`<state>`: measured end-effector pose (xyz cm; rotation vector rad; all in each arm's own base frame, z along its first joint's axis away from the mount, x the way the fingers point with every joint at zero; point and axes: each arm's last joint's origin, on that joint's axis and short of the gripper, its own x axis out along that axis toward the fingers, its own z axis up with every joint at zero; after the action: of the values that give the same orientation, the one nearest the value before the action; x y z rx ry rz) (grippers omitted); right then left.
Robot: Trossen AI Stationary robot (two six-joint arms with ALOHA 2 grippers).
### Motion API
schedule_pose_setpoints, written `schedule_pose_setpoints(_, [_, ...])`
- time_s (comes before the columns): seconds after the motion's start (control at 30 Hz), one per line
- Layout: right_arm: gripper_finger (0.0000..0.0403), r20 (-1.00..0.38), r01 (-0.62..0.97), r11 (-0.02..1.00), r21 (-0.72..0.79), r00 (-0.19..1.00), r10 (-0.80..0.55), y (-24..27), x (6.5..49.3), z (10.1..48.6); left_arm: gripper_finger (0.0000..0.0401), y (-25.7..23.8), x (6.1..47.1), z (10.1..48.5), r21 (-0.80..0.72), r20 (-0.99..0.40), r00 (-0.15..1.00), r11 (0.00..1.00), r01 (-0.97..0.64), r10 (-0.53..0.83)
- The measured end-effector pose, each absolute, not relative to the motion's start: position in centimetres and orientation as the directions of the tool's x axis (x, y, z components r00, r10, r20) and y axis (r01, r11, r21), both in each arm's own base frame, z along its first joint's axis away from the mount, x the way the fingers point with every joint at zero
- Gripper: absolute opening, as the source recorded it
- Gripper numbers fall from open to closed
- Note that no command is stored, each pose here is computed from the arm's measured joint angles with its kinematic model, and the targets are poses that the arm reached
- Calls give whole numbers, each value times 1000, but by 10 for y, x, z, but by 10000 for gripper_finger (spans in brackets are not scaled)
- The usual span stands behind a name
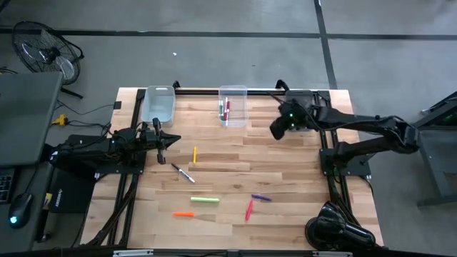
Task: Pick & Place Markers
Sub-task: Put the purple pen into the gray bin
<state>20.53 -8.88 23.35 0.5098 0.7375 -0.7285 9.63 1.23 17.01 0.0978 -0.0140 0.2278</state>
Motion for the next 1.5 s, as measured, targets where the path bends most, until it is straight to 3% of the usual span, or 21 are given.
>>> schedule_pose_setpoints(0.3, [103,-762,530,825,197,612,-212,-51,218,233,1,12,96,170,95,25,974,969,-226,225])
schedule_pose_setpoints(0.57, [103,-773,360,894,266,634,-25,-13,225,230,1,12,96,170,95,25,974,969,-226,225])
schedule_pose_setpoints(1.1, [103,-875,137,928,347,402,268,78,241,180,1,12,96,170,95,25,974,969,-226,225])
schedule_pose_setpoints(1.3, [104,-893,145,923,356,344,290,101,251,171,1,12,96,170,95,25,974,969,-226,225])
schedule_pose_setpoints(1.5, [104,-932,199,942,270,299,203,113,265,172,1,12,96,170,95,25,974,969,-226,225])
